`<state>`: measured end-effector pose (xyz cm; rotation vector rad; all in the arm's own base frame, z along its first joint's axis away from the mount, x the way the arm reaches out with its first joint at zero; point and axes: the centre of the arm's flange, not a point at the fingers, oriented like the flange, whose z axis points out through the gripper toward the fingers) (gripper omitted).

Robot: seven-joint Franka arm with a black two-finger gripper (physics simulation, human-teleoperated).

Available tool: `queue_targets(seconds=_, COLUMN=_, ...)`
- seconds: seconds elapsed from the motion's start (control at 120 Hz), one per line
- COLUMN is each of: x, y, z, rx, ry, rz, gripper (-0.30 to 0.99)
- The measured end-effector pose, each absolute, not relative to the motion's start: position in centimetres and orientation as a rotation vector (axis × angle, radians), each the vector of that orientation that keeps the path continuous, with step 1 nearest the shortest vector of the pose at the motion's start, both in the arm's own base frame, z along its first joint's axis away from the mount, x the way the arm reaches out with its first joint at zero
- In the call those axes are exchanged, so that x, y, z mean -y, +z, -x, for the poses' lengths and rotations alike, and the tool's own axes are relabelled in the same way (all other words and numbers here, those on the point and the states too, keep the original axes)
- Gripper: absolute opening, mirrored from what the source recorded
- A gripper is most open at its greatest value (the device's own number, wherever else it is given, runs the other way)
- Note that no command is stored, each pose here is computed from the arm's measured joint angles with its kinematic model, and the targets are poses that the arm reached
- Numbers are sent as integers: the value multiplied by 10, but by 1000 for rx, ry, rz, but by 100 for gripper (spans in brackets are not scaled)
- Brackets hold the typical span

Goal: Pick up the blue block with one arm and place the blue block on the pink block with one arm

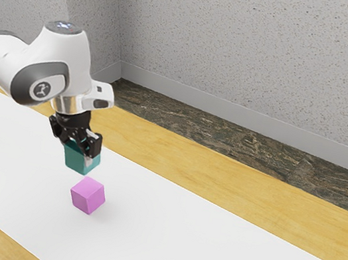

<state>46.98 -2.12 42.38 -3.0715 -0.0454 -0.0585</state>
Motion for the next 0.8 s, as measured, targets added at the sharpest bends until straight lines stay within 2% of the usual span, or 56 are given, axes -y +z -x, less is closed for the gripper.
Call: queue_targets(seconds=0.8, x=9, y=413, z=-453, rx=44, ry=-129, rz=3106, gripper=40)
